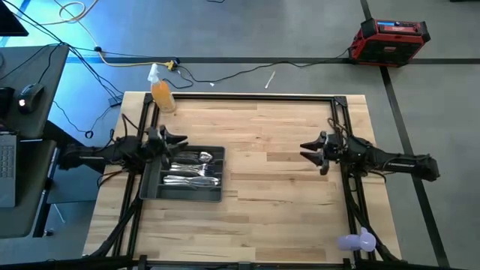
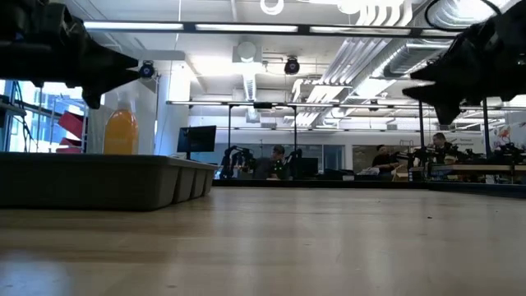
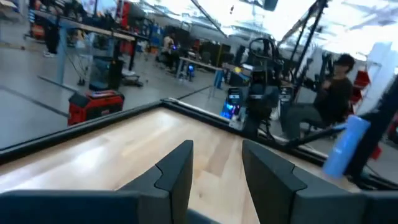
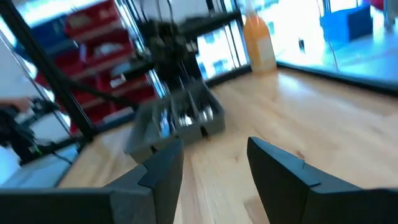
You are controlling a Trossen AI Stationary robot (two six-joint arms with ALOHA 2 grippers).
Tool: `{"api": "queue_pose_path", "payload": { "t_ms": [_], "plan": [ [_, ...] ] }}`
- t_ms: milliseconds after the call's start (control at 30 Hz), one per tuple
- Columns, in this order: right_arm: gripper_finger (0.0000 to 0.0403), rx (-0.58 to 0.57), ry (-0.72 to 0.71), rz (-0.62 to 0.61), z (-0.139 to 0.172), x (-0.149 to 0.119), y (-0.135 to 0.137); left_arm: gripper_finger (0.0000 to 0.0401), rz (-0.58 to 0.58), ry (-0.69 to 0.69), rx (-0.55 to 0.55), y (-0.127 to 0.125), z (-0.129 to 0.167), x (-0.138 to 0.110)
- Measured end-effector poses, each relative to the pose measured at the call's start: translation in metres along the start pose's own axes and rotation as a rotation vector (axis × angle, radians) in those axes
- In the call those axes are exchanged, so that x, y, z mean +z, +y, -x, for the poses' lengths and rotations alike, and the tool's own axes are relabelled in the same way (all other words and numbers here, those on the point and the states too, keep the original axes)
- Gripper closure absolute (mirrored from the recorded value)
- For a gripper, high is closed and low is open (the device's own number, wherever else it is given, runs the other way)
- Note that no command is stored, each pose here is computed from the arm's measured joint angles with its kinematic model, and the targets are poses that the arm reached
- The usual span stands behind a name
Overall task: Sort silverware
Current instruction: Return to Home Position
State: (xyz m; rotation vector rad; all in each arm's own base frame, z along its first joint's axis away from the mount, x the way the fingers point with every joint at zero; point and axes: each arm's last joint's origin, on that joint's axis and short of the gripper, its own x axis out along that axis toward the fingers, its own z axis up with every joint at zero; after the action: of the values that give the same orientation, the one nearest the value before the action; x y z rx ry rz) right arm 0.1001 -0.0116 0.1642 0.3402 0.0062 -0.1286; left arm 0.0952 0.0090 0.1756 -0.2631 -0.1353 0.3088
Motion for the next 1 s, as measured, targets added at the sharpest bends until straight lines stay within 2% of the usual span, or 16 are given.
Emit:
{"api": "queue_pose_path", "payload": {
  "t_ms": [100, 200, 600, 1000],
  "plan": [
    [0.0236, 0.030, -0.084, -0.001, 0.004, 0.007, 0.002, 0.0282, -0.001, -0.010, 0.023, 0.002, 0.000, 0.001],
    [0.0236, 0.046, -0.109, -0.002, 0.004, 0.009, 0.004, 0.0282, -0.003, -0.015, 0.049, 0.004, -0.001, 0.001],
    [0.0236, 0.214, 0.009, -0.002, 0.006, -0.002, 0.020, 0.0282, -0.017, 0.004, 0.100, 0.009, -0.002, 0.000],
    [0.0236, 0.222, 0.017, -0.001, 0.006, -0.003, 0.021, 0.0282, -0.017, 0.006, 0.100, 0.009, -0.002, -0.001]
  ]
}}
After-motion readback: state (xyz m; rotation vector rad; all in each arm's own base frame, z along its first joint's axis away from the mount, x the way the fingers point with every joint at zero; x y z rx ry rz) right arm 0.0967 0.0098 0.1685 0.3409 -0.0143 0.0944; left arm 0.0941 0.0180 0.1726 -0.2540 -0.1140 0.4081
